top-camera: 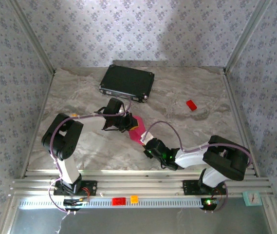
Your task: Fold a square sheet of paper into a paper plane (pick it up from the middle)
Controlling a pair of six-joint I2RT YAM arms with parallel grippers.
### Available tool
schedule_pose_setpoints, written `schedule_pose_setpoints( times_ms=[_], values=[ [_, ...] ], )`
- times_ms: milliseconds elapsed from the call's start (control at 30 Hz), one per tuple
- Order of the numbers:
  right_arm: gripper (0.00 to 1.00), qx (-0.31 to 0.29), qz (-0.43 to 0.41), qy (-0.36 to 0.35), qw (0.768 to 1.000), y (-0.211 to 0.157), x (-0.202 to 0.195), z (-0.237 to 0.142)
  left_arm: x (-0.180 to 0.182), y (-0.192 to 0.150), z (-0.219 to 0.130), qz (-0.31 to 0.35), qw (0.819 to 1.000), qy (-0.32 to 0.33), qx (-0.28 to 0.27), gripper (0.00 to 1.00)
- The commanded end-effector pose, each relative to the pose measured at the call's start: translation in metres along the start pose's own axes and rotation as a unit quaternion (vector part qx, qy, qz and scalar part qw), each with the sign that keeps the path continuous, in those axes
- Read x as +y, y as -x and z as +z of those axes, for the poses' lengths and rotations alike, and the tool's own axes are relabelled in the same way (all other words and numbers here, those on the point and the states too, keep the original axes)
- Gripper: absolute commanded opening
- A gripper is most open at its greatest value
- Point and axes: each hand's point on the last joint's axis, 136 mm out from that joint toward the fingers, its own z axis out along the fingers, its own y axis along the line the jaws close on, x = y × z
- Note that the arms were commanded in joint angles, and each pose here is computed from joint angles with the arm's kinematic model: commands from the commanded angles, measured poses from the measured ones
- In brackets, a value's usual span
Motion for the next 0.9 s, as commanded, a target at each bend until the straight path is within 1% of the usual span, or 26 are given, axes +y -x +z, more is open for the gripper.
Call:
schedule_pose_setpoints(
  times_ms=[0,233,467,567,633,700,800,867],
  values=[
    [0.23,-0.012,0.013,-0.013,1.000,0.0057,-0.0066,-0.0019,-0.0061,-0.0026,0.0031,0.009,1.000,-0.007,0.013,0.08],
    [0.16,-0.012,0.014,-0.011,1.000,0.0060,-0.0060,-0.0022,-0.0064,-0.0032,0.0033,0.009,1.000,-0.006,0.014,0.08],
    [0.16,-0.012,0.016,-0.007,1.000,0.0066,-0.0051,-0.0019,-0.0054,-0.0040,0.0040,0.009,1.000,-0.005,0.016,0.08],
    [0.13,-0.013,0.017,-0.006,1.000,0.0067,-0.0047,-0.0018,-0.0059,-0.0039,0.0040,0.010,1.000,-0.005,0.016,0.08],
    [0.08,-0.012,0.018,-0.004,1.000,0.0055,-0.0045,-0.0016,-0.0056,-0.0037,0.0038,0.009,1.000,-0.004,0.016,0.08],
    [0.06,-0.010,0.020,0.002,1.000,0.0051,-0.0027,-0.0014,-0.0065,-0.0032,0.0035,0.009,1.000,-0.005,0.015,0.08],
    [0.04,-0.002,0.026,0.010,1.000,0.0011,-0.0012,-0.0007,-0.0062,-0.0029,0.0031,0.009,1.000,-0.003,0.014,0.12],
    [0.03,0.004,0.033,0.013,0.999,-0.0023,-0.0009,0.0001,-0.0070,-0.0021,0.0023,0.010,1.000,-0.002,0.012,0.17]
  ],
)
